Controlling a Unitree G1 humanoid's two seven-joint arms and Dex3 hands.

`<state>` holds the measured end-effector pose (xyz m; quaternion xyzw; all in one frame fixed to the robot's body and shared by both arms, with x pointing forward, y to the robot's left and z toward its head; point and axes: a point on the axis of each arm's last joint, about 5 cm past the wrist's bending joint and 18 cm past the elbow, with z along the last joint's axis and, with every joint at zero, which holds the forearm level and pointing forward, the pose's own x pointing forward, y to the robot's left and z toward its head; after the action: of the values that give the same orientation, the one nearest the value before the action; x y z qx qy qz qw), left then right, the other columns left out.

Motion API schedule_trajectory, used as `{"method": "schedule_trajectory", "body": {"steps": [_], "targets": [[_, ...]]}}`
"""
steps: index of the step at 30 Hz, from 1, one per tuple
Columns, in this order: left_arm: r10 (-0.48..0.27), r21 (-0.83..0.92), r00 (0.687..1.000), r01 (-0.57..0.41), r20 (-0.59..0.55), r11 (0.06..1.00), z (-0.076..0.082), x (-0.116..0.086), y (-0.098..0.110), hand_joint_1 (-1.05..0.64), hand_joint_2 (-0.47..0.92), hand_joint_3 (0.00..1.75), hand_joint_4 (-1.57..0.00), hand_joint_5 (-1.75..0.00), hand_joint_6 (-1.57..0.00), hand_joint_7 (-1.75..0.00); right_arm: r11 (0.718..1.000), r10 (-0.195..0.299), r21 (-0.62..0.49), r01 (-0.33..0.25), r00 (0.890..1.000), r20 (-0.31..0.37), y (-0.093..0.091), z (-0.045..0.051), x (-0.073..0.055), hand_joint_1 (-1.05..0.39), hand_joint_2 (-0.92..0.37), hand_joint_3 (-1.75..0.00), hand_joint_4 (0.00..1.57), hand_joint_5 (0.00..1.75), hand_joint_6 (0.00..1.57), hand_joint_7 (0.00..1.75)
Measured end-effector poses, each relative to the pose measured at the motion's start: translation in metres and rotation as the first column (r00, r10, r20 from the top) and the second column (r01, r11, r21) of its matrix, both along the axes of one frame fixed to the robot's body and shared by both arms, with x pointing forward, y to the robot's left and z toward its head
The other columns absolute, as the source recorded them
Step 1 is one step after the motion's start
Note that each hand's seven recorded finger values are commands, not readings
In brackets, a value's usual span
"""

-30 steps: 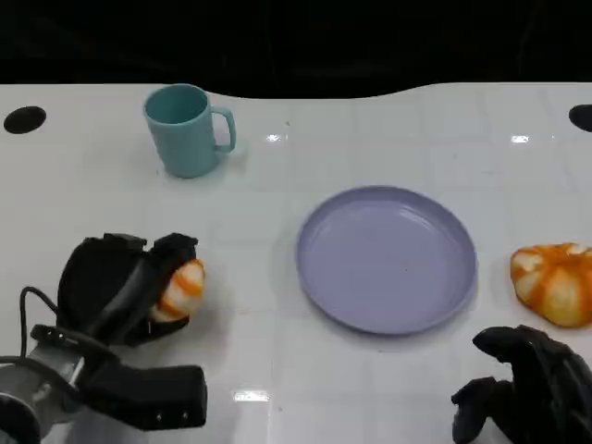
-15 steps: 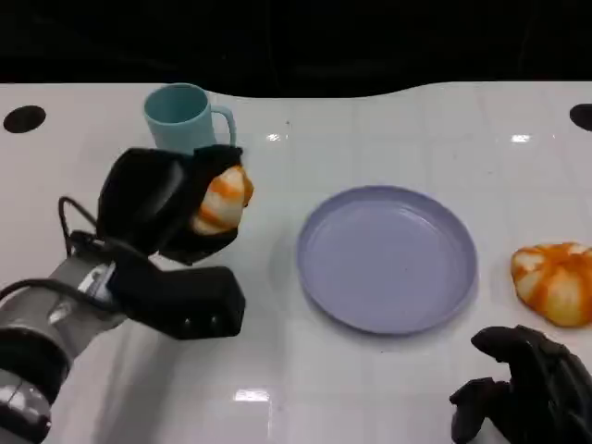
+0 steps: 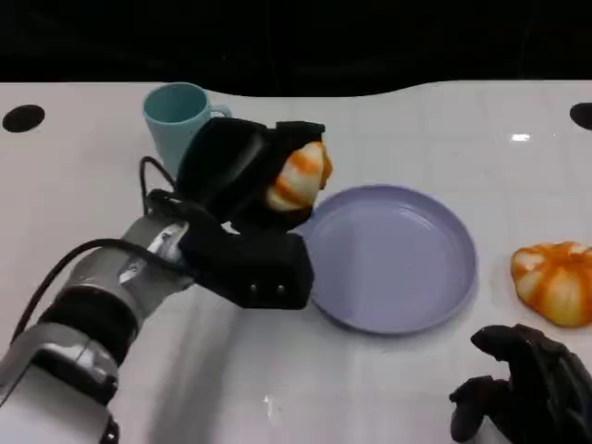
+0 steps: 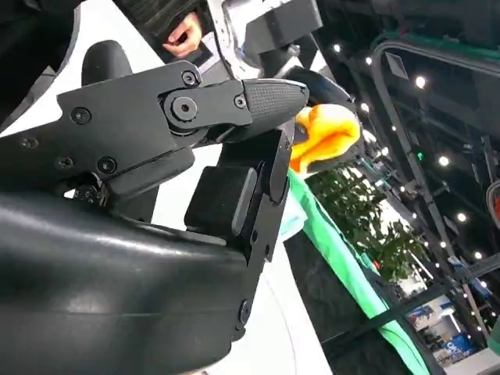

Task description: Grasp the bread from the table and place it into the plate.

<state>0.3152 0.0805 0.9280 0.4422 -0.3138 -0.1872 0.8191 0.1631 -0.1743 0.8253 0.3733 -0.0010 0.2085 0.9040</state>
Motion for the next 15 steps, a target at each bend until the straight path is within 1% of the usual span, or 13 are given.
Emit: {"method": "schedule_trajectory", "body": {"steps": [5, 9, 15], "targets": [[-0.052, 0.014, 0.998, 0.053, -0.029, 0.999, 0.001, -0.002, -0.019, -0.67, 0.51, 1.51, -1.34, -1.75, -1.03, -1.75, 1.0, 0.009, 0.002, -0.009, 1.0, 0.009, 0.0, -0.0008, 0.0, -0.59, -0.92, -0.32, 1.57, 0.61, 1.57, 0.25], [-0.075, 0.038, 0.996, 0.077, -0.057, 0.996, 0.002, -0.002, -0.033, -0.67, 0.52, 1.45, -1.33, -1.75, -1.05, -1.75, 1.0, 0.008, 0.002, -0.008, 1.0, 0.009, 0.0, -0.0009, 0.0, -0.59, -0.92, -0.31, 1.57, 0.62, 1.57, 0.26], [-0.1, 0.077, 0.989, 0.109, -0.112, 0.991, -0.001, -0.006, -0.049, -0.68, 0.56, 1.45, -1.32, -1.75, -1.03, -1.75, 1.0, 0.005, -0.003, -0.005, 1.0, 0.005, 0.001, -0.0004, -0.001, -0.6, -0.92, -0.32, 1.57, 0.63, 1.57, 0.27]]}}
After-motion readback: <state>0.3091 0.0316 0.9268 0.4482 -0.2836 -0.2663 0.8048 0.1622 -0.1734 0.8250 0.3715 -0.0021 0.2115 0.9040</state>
